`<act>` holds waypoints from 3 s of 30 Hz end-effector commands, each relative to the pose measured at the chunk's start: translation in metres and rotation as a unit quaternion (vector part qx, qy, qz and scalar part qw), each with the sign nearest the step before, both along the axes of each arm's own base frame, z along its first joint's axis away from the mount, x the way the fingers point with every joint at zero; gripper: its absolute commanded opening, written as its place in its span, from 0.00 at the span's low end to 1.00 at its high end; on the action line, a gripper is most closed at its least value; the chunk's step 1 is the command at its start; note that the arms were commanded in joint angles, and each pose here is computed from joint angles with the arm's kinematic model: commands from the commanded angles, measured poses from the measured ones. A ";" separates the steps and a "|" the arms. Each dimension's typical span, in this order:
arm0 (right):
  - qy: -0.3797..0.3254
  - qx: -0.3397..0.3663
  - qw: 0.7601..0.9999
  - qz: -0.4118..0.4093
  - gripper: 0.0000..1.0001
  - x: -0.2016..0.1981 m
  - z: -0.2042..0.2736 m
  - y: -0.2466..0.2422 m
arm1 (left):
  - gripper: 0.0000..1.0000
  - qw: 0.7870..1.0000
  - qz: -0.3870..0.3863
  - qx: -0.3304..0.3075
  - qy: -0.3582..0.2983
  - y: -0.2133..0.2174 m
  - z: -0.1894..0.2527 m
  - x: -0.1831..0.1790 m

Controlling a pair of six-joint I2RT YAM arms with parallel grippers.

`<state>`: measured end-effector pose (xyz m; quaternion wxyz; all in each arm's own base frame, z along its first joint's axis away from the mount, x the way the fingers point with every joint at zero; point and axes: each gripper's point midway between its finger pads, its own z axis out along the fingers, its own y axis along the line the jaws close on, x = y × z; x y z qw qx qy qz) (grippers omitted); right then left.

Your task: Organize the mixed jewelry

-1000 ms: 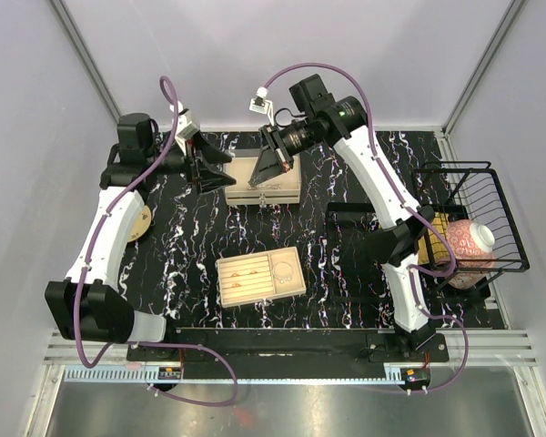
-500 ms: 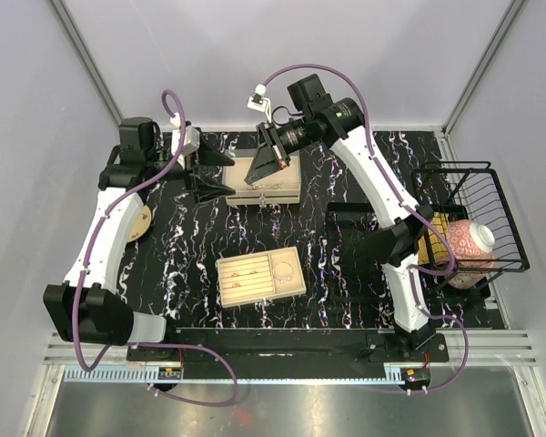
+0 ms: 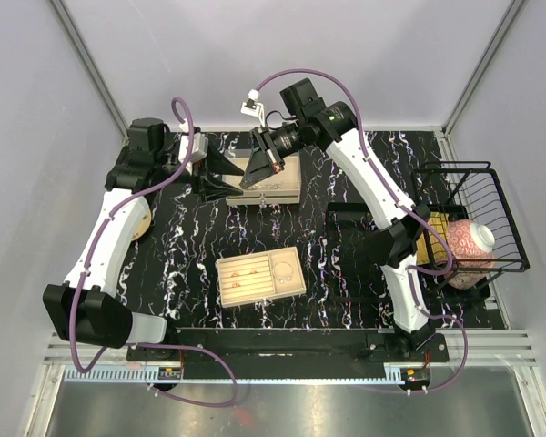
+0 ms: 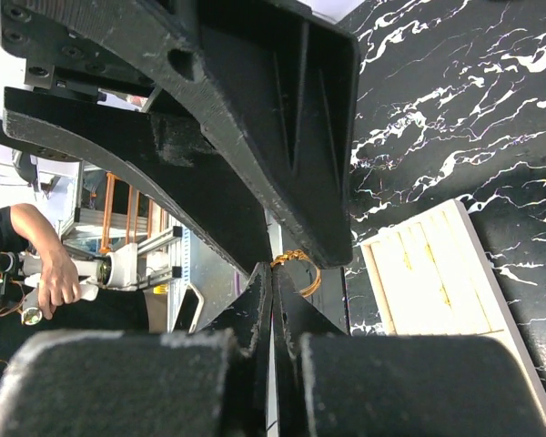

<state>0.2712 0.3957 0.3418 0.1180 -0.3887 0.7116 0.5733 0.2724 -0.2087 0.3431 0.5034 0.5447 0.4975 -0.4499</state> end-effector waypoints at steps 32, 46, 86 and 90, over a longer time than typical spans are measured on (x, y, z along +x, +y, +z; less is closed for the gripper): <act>-0.044 0.033 0.998 0.000 0.00 -0.015 0.040 -0.009 | 0.51 0.997 -0.017 -0.006 -0.070 0.000 0.007 -0.007; -0.041 0.035 0.999 0.003 0.00 -0.015 0.039 -0.007 | 0.41 0.998 -0.021 -0.016 -0.054 -0.007 0.013 -0.002; -0.054 0.041 0.998 -0.006 0.00 -0.011 0.046 -0.012 | 0.26 0.999 -0.020 -0.017 -0.039 -0.009 0.003 -0.001; -0.056 0.040 0.998 -0.008 0.00 -0.010 0.046 -0.012 | 0.21 0.999 -0.020 -0.018 -0.035 -0.009 0.004 0.000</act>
